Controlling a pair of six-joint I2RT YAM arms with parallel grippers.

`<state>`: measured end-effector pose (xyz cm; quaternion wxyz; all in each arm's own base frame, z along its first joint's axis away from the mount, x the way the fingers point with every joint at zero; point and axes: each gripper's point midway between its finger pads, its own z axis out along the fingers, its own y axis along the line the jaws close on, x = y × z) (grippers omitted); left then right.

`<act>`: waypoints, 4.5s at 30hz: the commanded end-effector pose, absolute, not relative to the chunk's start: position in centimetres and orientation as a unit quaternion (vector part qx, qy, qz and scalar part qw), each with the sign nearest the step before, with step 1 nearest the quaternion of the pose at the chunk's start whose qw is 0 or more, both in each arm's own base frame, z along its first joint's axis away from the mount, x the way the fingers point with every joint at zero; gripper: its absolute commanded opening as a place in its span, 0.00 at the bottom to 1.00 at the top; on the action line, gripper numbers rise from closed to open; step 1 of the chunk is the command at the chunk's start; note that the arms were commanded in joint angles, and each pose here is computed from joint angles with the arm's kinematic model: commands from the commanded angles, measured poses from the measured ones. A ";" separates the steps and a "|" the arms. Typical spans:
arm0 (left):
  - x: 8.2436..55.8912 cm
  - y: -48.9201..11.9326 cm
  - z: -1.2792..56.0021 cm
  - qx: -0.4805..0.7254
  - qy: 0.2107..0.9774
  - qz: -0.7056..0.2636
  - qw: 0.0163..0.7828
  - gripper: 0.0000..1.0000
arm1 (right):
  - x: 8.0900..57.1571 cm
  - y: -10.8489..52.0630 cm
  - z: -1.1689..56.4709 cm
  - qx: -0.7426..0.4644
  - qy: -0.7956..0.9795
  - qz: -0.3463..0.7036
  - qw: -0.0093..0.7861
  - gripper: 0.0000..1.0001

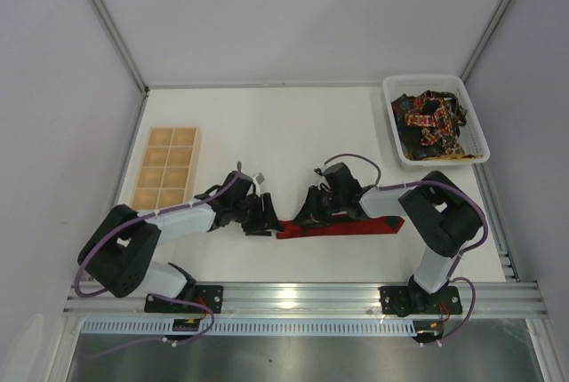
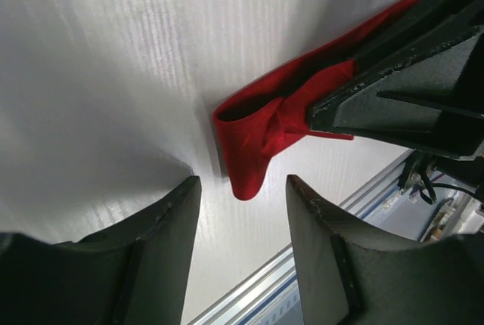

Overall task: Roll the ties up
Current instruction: Roll the tie

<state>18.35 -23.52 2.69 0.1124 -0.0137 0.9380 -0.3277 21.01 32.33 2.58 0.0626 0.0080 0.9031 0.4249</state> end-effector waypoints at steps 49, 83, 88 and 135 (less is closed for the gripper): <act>20.0 -23.9 1.5 0.026 0.957 -0.254 0.140 0.00 | 21.9 30.6 5.3 -0.036 0.917 0.385 0.095 0.29; 20.4 -25.2 5.6 0.071 0.958 -0.224 0.167 0.00 | 21.0 33.0 6.5 -0.092 0.913 0.382 0.109 0.31; 20.4 -25.4 6.1 0.073 0.957 -0.227 0.168 0.00 | 20.9 32.6 5.3 -0.088 0.920 0.367 0.106 0.24; 19.4 -30.9 9.5 0.140 0.944 -0.261 0.148 0.00 | 20.5 31.9 3.9 -0.071 0.913 0.387 0.109 0.23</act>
